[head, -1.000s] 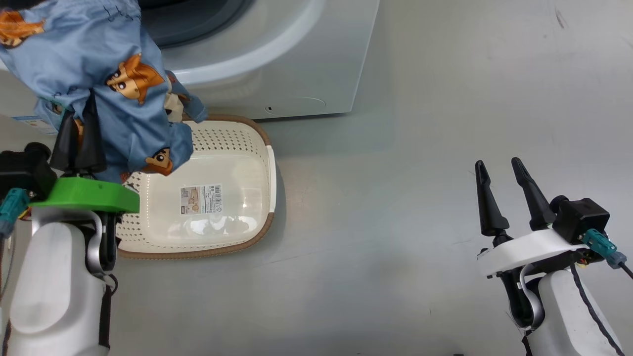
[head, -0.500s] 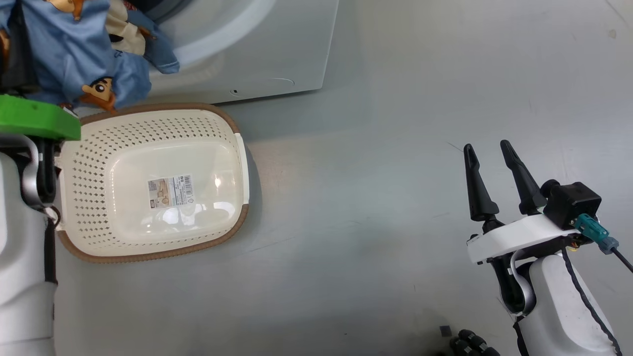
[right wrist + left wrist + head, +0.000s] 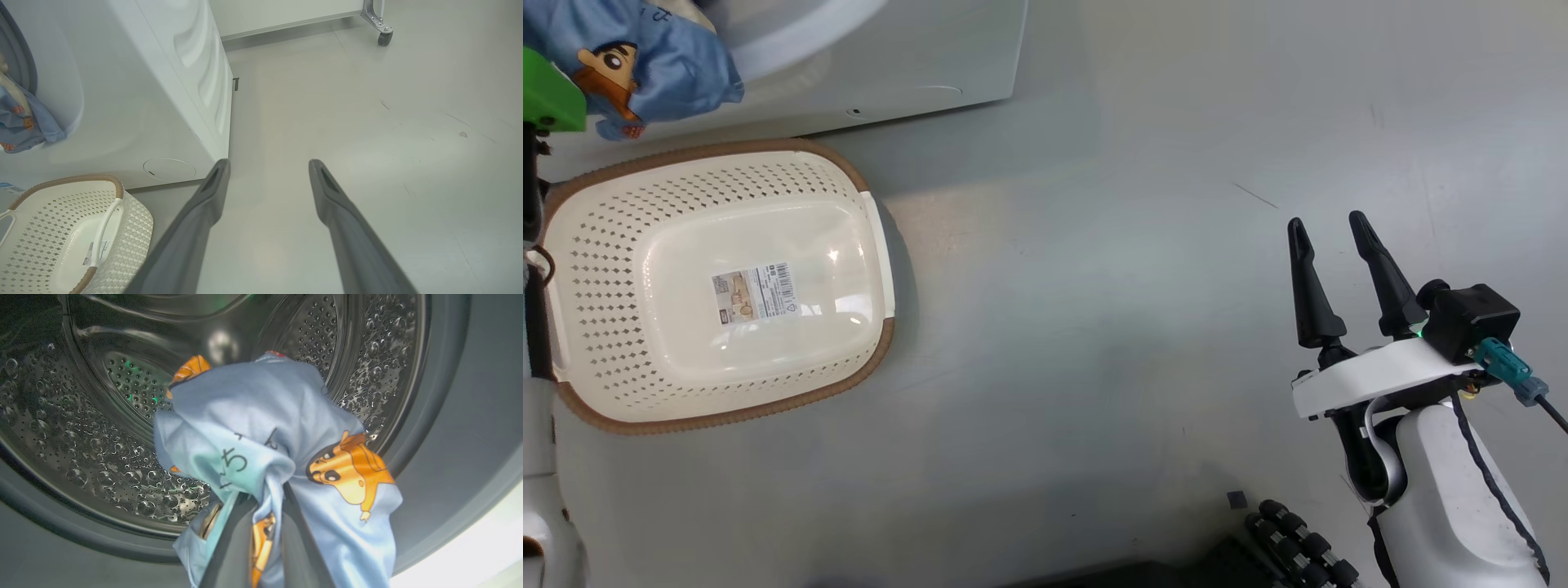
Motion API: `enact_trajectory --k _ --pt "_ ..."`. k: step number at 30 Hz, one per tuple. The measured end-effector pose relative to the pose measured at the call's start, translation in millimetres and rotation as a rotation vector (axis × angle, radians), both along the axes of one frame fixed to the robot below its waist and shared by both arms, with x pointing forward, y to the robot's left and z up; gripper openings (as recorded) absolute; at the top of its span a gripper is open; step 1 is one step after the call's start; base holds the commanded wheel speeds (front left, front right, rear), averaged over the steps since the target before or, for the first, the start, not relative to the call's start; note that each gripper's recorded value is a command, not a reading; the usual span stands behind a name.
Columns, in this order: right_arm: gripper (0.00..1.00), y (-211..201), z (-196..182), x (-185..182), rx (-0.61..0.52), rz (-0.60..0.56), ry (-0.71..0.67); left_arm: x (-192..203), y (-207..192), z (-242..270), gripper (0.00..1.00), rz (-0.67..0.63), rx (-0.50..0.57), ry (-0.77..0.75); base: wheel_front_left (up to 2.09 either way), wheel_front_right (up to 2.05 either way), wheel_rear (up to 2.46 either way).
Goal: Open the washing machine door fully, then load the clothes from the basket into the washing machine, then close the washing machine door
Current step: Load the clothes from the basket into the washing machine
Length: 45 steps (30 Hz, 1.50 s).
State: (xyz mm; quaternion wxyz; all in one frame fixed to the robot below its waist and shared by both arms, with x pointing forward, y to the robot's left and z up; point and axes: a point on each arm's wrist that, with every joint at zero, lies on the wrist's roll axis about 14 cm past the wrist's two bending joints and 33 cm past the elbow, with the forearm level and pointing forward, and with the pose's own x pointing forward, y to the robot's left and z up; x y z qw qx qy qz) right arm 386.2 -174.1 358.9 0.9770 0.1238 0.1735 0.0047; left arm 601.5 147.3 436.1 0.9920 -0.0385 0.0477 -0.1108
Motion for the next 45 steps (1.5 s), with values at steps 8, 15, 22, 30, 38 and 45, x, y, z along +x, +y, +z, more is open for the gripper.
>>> enact_trajectory --k 8,15,22,30,38,45 --pt "1.00 -4.2 -18.7 1.0 -0.003 -0.013 0.049 34.4 0.1 -17.0 0.00 0.009 -0.016 0.046 0.00 0.00 0.00" --pt "1.00 -5.6 -36.9 3.3 0.001 -0.022 0.093 60.5 -6.1 -35.4 0.00 -0.006 0.004 0.077 0.00 0.00 0.00" --pt "1.00 -5.2 -55.1 3.0 0.003 -0.025 0.138 81.9 -16.7 -45.8 0.00 -0.020 -0.021 0.075 0.00 0.00 0.00" --pt "1.00 1.9 -70.0 7.0 0.012 -0.004 0.166 94.7 -21.6 -67.0 0.00 -0.016 -0.044 0.107 0.00 0.00 0.00" --pt "1.00 2.2 -81.6 8.2 0.026 -0.011 0.190 109.2 -19.1 -75.9 0.00 0.006 -0.066 0.096 0.00 0.00 0.00" --pt "1.00 8.3 -85.6 6.8 0.037 0.004 0.202 130.0 -15.4 -34.2 0.00 0.019 -0.068 -0.077 0.00 0.00 0.00"
